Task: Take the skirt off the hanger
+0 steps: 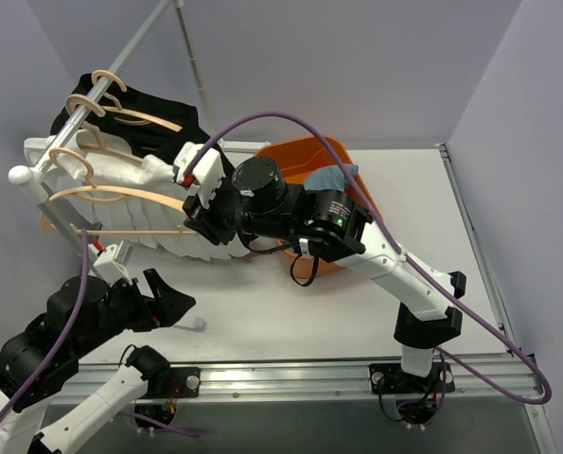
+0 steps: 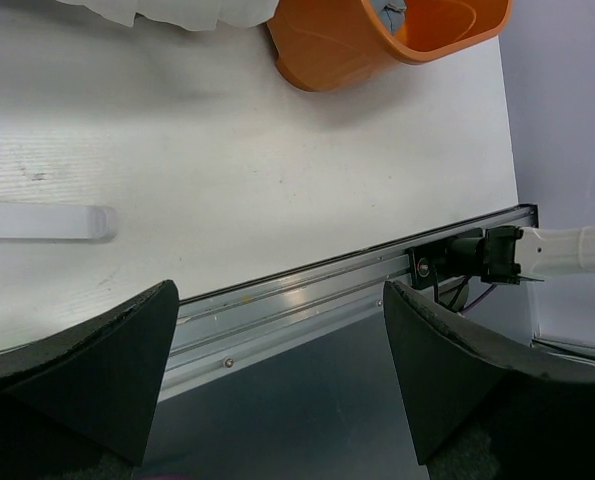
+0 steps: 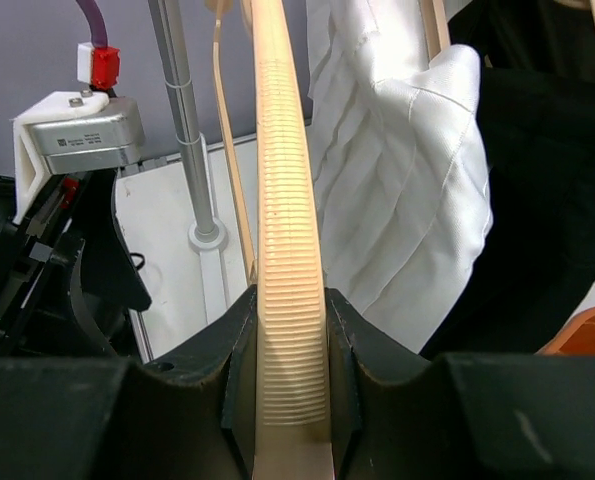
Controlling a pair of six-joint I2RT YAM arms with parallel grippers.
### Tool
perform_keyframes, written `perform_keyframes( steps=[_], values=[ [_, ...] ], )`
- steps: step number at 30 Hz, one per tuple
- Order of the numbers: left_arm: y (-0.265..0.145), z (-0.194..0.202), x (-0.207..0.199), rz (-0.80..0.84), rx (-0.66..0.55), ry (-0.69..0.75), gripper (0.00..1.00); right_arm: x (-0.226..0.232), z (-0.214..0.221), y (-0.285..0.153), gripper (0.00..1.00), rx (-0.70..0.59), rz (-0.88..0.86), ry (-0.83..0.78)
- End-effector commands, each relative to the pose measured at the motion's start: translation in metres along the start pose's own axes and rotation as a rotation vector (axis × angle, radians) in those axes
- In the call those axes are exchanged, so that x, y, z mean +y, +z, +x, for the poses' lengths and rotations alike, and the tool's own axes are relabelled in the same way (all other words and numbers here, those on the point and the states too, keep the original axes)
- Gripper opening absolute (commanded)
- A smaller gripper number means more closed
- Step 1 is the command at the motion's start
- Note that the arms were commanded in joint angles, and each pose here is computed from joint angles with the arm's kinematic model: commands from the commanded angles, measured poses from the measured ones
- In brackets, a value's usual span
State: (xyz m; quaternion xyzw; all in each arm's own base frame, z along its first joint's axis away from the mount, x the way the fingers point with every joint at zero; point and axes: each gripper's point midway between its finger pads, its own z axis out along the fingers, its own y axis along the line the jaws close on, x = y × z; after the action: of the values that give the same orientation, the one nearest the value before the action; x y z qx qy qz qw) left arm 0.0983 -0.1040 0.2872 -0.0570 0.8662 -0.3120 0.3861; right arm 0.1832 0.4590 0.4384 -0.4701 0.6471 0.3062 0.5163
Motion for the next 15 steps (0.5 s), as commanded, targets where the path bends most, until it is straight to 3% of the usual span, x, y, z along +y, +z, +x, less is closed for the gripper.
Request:
perform_keyframes(
  steps=[1,15],
  values=[
    [0.003,-0.010,-0.012,0.052,-0.037,-0.005,0.92,-0.012,-0.045,-0.024,0.00,-0.139,0.076,-0.011],
    [0.007,-0.006,-0.021,0.081,0.003,0.007,0.92,0.005,-0.049,0.008,0.00,-0.173,-0.009,-0.027]
  ],
)
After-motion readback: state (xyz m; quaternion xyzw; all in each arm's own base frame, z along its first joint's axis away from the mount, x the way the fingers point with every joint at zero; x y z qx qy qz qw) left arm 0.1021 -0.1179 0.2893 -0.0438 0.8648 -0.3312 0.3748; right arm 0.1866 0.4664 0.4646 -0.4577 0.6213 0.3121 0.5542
